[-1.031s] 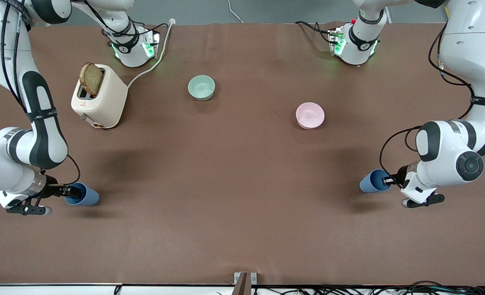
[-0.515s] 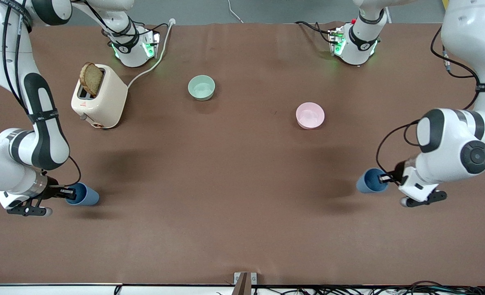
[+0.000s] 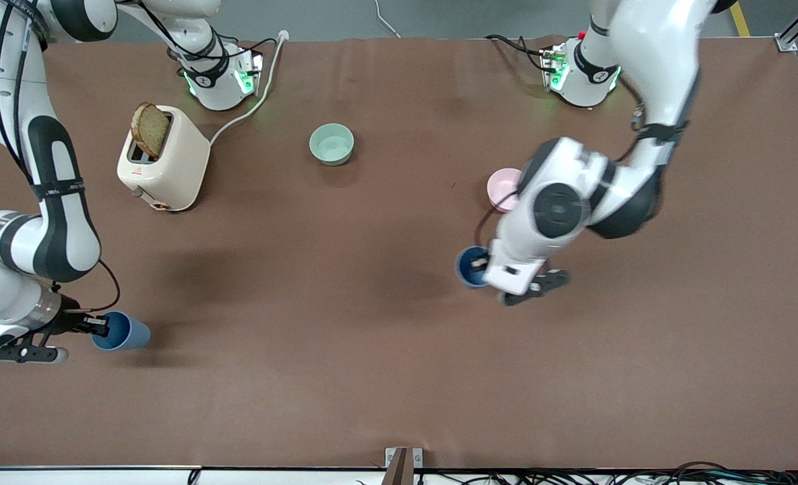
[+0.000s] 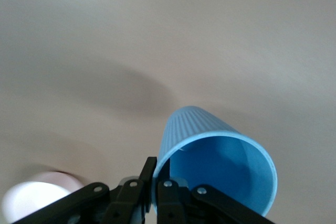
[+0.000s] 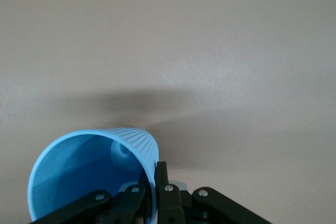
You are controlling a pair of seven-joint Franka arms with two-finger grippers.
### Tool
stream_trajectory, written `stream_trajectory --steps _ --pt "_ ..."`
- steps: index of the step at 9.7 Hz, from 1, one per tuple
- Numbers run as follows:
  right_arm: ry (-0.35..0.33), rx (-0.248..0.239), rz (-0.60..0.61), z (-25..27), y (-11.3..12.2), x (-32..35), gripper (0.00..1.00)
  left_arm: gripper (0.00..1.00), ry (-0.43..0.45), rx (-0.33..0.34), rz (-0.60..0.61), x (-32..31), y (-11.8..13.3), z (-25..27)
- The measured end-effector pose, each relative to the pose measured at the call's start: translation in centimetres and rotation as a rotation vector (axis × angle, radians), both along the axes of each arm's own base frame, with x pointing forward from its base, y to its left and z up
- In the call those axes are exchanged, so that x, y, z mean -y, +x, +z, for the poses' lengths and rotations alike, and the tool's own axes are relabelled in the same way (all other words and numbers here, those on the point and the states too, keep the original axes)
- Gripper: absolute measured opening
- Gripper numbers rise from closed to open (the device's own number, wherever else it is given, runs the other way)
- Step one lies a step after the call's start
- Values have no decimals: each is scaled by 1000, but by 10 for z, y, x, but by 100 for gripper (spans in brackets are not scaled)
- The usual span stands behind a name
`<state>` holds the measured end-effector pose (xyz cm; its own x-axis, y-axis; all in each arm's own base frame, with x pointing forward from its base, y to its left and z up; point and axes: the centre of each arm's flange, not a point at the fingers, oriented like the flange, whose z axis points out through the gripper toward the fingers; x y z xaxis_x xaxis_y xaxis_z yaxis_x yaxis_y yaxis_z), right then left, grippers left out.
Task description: Stack blue cups with both arms
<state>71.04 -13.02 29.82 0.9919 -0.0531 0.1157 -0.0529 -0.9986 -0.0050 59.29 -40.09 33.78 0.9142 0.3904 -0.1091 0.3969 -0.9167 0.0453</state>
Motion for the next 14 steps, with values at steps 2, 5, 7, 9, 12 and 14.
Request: stream_trajectory --steps 2,5,7,9,12,14 --pt "12 22 11 52 3 -17 5 5 -50 32 64 61 -21 -42" --pt "52 -10 -48 117 -5 -93 5 6 -36 1 71 82 -38 -74" --pt "71 -53 -92 138 -17 -170 5 32 -24 -12 82 76 -35 -88" --pt "83 -77 -144 149 -30 -241 5 61 -35 2 96 75 -28 -80" --pt "92 -110 -189 152 -71 -378 5 100 -74 100 132 43 6 29" --pt "102 -125 -199 153 -111 -465 5 100 -55 175 69 -40 26 148"
